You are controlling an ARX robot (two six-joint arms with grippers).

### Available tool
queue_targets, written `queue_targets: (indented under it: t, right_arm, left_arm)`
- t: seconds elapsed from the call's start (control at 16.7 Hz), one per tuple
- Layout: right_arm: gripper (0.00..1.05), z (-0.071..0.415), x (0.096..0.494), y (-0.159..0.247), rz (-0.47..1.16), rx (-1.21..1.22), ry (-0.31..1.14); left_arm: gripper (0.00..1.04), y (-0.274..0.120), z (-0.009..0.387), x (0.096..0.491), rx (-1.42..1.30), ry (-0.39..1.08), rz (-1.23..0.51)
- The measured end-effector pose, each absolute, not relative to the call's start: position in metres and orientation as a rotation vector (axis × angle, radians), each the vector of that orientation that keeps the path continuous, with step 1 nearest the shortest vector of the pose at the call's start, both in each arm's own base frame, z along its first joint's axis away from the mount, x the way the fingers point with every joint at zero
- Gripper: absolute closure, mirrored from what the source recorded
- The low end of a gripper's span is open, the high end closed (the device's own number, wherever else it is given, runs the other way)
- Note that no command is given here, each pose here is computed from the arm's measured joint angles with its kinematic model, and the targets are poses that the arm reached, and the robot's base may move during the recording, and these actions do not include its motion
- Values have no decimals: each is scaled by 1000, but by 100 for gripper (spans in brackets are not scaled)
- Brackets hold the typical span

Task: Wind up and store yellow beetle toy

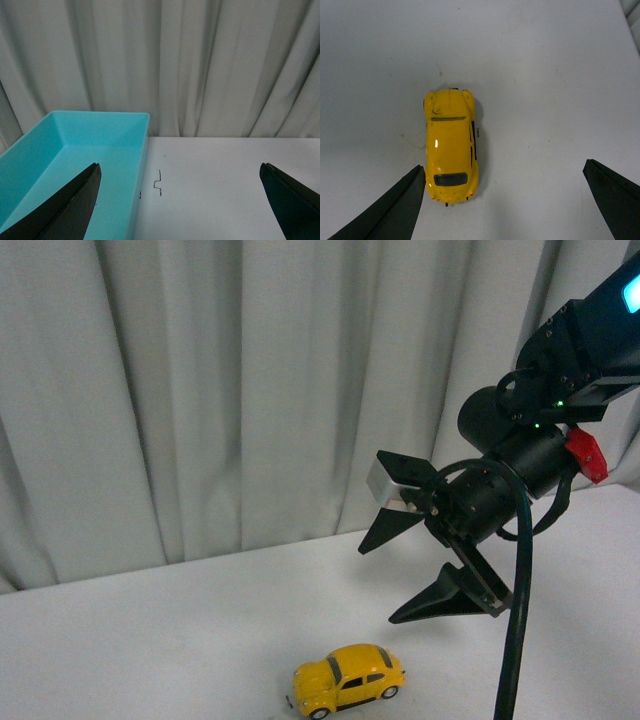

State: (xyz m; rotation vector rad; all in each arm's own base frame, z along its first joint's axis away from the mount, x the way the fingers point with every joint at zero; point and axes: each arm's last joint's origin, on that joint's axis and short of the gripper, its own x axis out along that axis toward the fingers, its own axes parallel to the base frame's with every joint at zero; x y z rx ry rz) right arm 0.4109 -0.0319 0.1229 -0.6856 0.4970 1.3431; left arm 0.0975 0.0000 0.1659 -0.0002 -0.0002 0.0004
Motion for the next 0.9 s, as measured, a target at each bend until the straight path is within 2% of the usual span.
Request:
queue_targets:
  t: [0.24, 0.48, 0.78, 0.84, 0.9]
  right_arm:
    - [7, 102, 422, -7, 1455, -768, 531]
    - [7, 73, 409, 14, 1455, -801, 586]
    - [7, 63, 402, 18, 1428, -836, 652]
    - [8, 63, 403, 19, 1429, -845, 647]
    - [18, 63, 403, 21, 1440, -863, 633]
  left_arm:
    - [7, 0, 166, 97, 0, 0, 0]
    - [7, 0, 166, 97, 0, 0, 0]
    - [7, 0, 166, 97, 0, 0, 0]
    - [7, 0, 166, 97, 0, 0, 0]
    - [7, 0, 166, 97, 0, 0, 0]
